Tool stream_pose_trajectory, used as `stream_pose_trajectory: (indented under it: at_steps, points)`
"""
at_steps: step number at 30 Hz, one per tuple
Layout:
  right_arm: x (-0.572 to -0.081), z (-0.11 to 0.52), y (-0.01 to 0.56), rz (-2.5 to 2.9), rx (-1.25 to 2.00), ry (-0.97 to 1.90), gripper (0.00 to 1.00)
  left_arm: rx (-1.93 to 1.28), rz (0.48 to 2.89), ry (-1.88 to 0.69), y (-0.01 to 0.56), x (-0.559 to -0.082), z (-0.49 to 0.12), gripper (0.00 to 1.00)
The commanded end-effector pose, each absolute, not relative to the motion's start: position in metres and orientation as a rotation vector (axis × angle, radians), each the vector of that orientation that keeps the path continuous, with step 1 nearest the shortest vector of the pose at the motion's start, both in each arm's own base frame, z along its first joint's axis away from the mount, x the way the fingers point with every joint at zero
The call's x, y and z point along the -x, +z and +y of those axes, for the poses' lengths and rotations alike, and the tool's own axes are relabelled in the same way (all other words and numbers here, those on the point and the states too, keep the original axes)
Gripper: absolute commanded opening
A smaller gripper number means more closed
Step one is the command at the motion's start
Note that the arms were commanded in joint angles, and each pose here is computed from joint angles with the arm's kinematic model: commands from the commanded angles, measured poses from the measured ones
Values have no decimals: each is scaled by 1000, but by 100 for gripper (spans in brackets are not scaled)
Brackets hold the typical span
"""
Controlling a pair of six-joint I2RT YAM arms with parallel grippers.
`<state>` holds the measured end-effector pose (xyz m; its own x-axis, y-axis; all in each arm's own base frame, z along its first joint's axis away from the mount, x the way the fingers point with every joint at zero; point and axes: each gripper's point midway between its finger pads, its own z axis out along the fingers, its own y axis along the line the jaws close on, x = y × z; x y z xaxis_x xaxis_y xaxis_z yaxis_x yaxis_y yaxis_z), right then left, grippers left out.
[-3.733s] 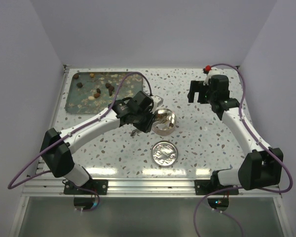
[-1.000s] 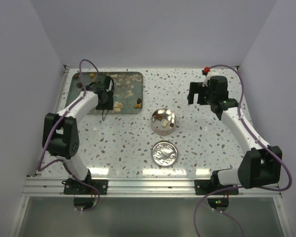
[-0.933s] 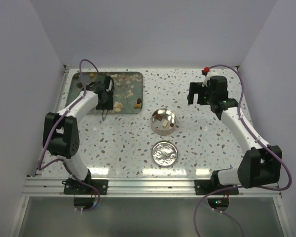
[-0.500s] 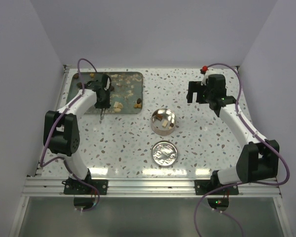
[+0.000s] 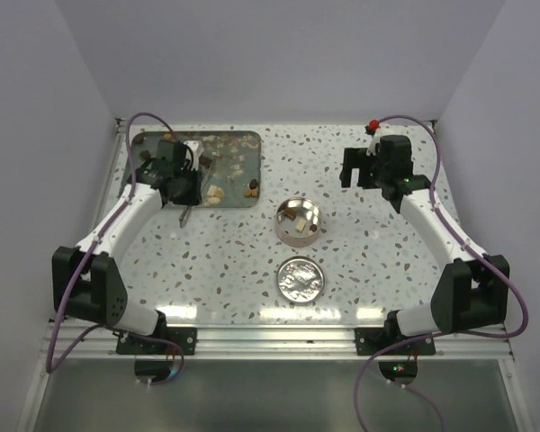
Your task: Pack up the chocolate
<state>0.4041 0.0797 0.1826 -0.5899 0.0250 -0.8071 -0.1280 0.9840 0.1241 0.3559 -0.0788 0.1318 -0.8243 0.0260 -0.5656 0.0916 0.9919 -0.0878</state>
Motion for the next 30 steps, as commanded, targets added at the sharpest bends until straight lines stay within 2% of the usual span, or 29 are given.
stream_pose_trajectory:
  at_steps: [1, 7, 11, 23, 30]
  points:
    - [-418, 87, 202, 2128, 61, 250, 98, -196, 2475, -291, 152, -335, -115, 24]
    - [-421, 89, 209, 2116, 60, 262, 98, -429, 2440, -482, 162, -295, -206, 24]
    - [-421, 88, 212, 2113, 64, 256, 98, -539, 2398, -562, 179, -277, -244, 24]
    - [-414, 86, 209, 2125, 60, 246, 98, -704, 2449, -628, 167, -234, -271, 27]
    - [-416, 85, 211, 2123, 61, 242, 98, -729, 2435, -622, 168, -237, -280, 41]
